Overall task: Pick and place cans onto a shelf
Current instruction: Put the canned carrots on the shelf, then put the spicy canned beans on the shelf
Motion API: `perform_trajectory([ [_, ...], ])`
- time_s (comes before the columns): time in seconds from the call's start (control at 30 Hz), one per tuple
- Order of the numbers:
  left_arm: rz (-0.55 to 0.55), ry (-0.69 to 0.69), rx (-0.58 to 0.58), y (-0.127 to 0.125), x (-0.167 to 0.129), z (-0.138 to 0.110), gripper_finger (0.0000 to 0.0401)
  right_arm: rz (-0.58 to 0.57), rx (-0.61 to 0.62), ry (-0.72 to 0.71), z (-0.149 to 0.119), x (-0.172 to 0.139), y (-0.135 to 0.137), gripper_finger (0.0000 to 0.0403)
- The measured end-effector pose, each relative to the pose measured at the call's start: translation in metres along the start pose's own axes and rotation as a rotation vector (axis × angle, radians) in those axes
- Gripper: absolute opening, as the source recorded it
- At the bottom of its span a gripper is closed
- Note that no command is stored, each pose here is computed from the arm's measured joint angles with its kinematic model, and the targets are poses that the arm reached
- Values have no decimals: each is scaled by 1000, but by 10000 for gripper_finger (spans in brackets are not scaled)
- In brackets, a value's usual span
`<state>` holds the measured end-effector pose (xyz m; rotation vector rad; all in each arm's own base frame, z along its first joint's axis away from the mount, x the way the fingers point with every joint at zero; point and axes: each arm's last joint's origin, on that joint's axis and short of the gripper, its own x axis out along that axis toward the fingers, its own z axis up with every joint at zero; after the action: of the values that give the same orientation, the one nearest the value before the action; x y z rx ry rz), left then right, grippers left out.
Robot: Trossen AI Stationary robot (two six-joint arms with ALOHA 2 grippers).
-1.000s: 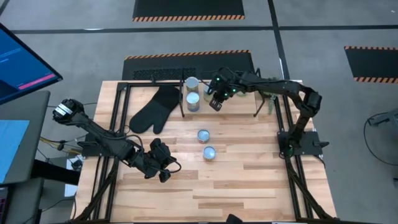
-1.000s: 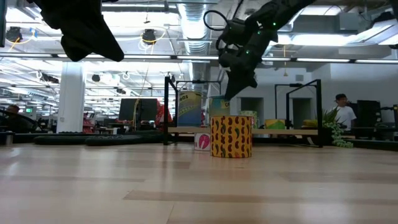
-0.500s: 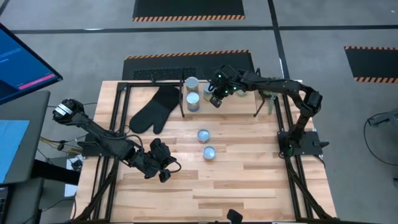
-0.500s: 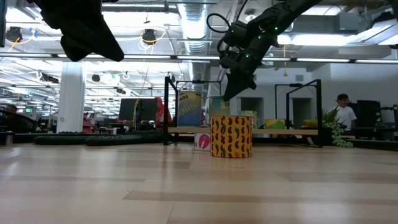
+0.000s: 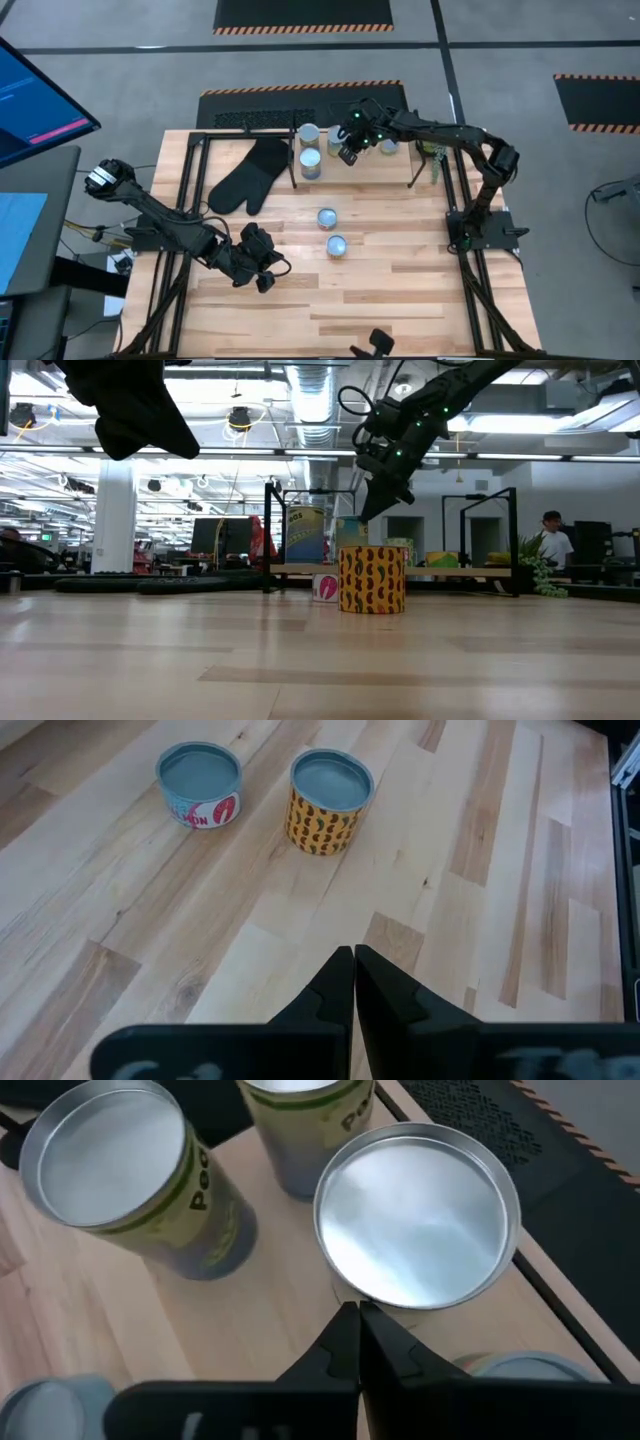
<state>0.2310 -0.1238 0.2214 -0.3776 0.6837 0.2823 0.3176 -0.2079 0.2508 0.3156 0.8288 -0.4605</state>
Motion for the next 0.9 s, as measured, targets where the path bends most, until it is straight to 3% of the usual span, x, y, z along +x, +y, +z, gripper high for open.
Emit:
perform_trajectory([
  [0.13, 0, 0, 0, 0, 0, 0, 0, 15, 21, 2, 0, 0, 5, 22],
  [0.23, 0, 0, 0, 0, 0, 0, 0, 101, 62, 15, -1, -5, 16, 21],
  [0.47, 4, -5, 5, 0, 0, 0, 0, 285, 30, 88, -10, -45, 69, 20],
  [0.7, 7, -8, 19, 0, 0, 0, 0, 313, -93, 239, -36, -40, 131, 32],
  [0.9, 7, -8, 19, 0, 0, 0, 0, 273, -114, 321, -61, -24, 178, 36],
])
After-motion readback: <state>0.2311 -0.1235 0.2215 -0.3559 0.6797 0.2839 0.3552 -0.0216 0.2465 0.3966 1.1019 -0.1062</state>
